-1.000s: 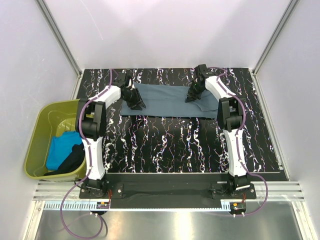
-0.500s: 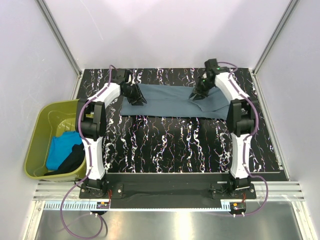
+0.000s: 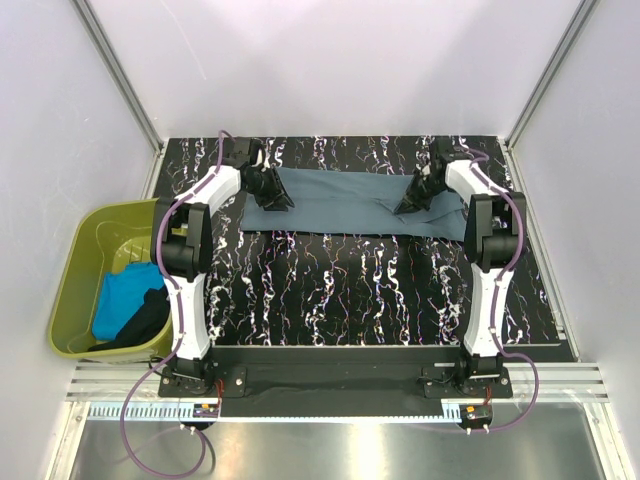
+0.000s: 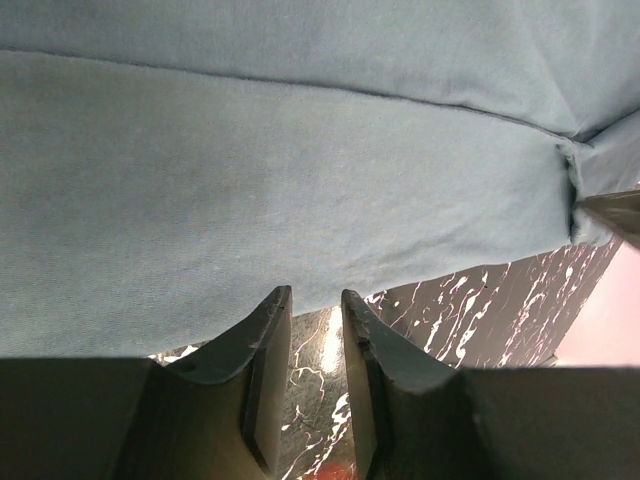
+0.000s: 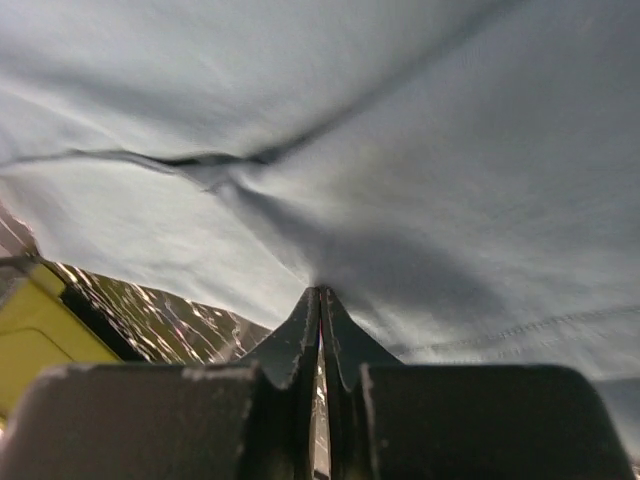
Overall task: Fold and stack the t-shirts
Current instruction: Fold the tshirt
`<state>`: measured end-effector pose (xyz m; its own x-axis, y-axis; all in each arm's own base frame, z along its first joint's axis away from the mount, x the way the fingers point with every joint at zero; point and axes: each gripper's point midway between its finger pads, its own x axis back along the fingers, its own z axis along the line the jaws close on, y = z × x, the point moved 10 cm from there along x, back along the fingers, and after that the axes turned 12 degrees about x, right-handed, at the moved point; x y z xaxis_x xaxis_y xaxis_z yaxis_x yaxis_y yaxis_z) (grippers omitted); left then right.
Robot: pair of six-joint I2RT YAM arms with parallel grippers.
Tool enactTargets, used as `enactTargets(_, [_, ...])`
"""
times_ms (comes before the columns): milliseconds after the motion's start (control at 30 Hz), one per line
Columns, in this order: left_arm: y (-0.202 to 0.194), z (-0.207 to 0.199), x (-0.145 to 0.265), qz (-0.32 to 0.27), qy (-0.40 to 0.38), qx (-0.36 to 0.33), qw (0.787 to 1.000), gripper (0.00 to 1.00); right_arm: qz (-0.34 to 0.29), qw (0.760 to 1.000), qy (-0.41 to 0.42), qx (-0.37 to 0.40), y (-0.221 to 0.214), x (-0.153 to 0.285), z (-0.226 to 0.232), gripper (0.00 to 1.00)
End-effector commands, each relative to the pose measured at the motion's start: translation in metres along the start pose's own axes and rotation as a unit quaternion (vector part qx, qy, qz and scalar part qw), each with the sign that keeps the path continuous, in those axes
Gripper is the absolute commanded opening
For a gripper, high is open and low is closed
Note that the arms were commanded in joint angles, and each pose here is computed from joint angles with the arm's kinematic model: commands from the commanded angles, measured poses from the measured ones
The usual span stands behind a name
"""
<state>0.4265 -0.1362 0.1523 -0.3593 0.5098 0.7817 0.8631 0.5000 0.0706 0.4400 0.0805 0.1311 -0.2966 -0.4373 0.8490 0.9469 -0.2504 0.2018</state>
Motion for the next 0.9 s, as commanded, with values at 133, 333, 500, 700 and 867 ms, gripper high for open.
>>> enactTargets(133, [0.007, -0.009, 0.008, -0.008, -0.025, -0.018, 1.000, 0.31, 0.011, 1.000, 0.023, -0.009, -0.016, -0.014, -0.006, 0.07])
enactTargets(333, [0.020, -0.003, 0.007, -0.013, -0.017, -0.019, 1.000, 0.31, -0.026, 0.999, 0.009, -0.018, 0.003, 0.017, 0.001, 0.14])
enactTargets(500, [0.021, 0.014, -0.009, 0.005, 0.016, -0.009, 1.000, 0.32, -0.072, 0.995, -0.049, -0.058, 0.004, 0.058, 0.005, 0.39])
enactTargets(700, [0.011, 0.042, -0.025, 0.041, 0.062, 0.026, 0.997, 0.32, -0.092, 0.985, -0.096, -0.107, -0.010, 0.071, -0.002, 0.47])
enactTargets(867, [-0.014, 0.060, -0.028, 0.077, 0.086, 0.053, 0.992, 0.32, -0.103, 0.978, -0.121, -0.135, -0.011, 0.080, -0.025, 0.43])
